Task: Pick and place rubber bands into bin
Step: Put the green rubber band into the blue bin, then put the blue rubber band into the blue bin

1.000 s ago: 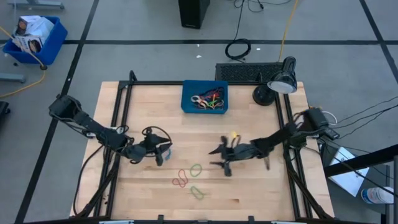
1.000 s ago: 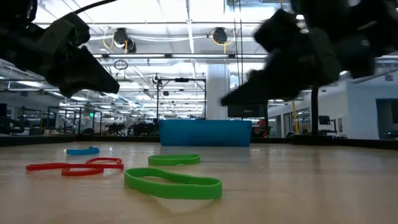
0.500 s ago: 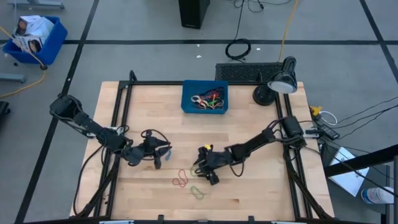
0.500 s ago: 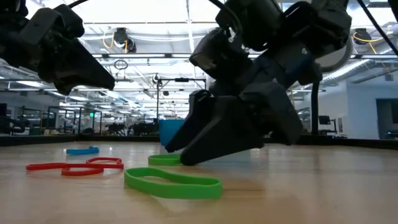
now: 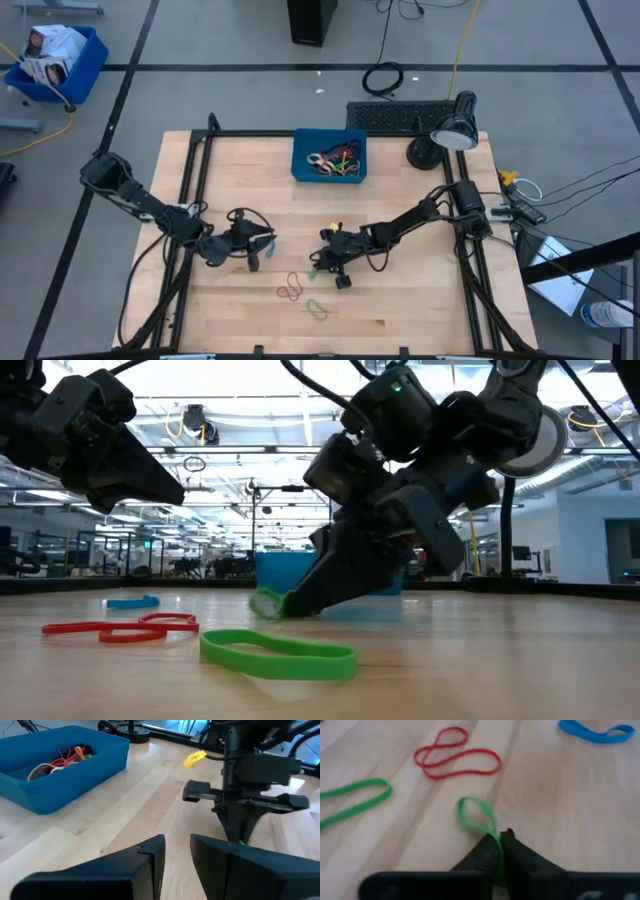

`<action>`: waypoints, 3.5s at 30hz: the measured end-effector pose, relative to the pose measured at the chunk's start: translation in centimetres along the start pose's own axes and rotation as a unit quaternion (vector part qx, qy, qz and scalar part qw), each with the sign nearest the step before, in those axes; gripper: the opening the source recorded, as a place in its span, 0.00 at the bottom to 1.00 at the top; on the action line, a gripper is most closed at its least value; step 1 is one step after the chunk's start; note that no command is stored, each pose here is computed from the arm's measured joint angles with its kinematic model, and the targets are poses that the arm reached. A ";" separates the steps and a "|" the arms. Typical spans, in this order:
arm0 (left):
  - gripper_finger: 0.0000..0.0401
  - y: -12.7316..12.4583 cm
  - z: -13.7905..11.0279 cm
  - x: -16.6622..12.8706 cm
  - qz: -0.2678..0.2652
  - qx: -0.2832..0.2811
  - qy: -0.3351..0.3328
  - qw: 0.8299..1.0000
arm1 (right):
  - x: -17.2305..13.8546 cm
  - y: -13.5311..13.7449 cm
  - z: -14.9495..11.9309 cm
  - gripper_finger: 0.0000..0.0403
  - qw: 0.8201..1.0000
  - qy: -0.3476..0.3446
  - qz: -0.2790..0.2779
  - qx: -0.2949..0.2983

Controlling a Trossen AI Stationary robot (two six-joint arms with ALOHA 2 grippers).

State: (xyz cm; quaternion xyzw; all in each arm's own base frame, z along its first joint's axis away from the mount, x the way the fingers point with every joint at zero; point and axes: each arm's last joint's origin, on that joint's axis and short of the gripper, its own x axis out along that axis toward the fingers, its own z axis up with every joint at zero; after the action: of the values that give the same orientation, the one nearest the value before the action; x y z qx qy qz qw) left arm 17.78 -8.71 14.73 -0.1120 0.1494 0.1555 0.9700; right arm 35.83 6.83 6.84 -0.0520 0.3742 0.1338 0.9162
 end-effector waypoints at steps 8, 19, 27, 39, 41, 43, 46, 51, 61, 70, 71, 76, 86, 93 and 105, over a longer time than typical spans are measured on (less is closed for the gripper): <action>0.24 0.0 0.0 0.0 0.000 0.000 0.000 1.000 | -5.2 -1.2 4.2 0.01 0.992 -0.061 -0.114 -0.017; 0.24 0.0 0.0 0.0 0.000 -0.001 0.000 1.000 | -13.8 -15.1 4.5 0.01 0.933 -0.119 -0.331 0.082; 0.24 0.0 0.0 0.0 0.000 -0.001 0.000 1.000 | -16.3 -21.4 0.1 0.11 0.913 -0.103 -0.351 0.183; 0.24 0.0 -0.1 0.0 0.002 0.001 0.003 1.000 | -16.3 -21.1 -0.4 0.56 0.912 -0.083 -0.334 0.222; 0.24 0.1 -0.2 -0.1 0.003 0.003 0.009 1.000 | -16.3 -20.1 0.5 0.59 0.924 -0.095 -0.305 0.210; 0.24 0.0 -0.5 -0.2 -0.008 0.005 0.022 1.000 | -16.3 -18.6 1.9 0.59 0.939 -0.118 -0.263 0.188; 0.24 -0.5 -0.9 -0.5 -0.053 0.000 0.055 0.997 | -15.8 -14.7 3.6 0.57 0.957 -0.146 -0.204 0.143; 0.24 -1.1 -1.6 -1.1 -0.095 0.012 0.120 0.988 | -14.8 -6.8 3.8 0.51 0.972 -0.189 -0.116 0.071; 0.24 -1.2 -2.2 -1.6 -0.068 -0.024 0.169 0.983 | -13.6 3.4 -2.6 0.42 0.968 -0.234 -0.020 0.090; 0.40 -0.7 -2.3 -0.8 -0.071 0.023 0.187 0.979 | -14.5 4.9 -6.1 0.36 0.952 -0.261 -0.104 0.124; 0.45 -0.6 -2.6 -0.6 -0.068 0.038 0.193 0.978 | -14.6 4.9 -6.3 0.36 0.951 -0.264 -0.104 0.125; 0.61 -1.0 -3.9 0.4 -0.034 0.073 0.214 0.974 | -14.7 4.9 -6.6 0.36 0.949 -0.269 -0.103 0.126; 0.50 -3.9 -4.6 3.2 0.070 0.082 0.258 0.960 | -14.8 4.9 -6.6 0.36 0.949 -0.270 -0.103 0.124; 0.20 -4.9 -3.8 3.8 0.088 0.094 0.302 0.945 | -14.8 4.9 -6.6 0.36 0.949 -0.270 -0.102 0.124; 0.02 -4.1 2.1 5.6 0.001 0.042 0.208 0.977 | -14.8 4.9 -6.6 0.36 0.949 -0.271 -0.102 0.125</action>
State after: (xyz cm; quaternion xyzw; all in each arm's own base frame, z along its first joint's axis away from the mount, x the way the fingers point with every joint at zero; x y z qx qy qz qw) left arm 24.75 -10.49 15.61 -0.1014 0.3542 0.1231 0.9215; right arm 19.91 7.17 12.49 0.0637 0.1178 0.0009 0.9910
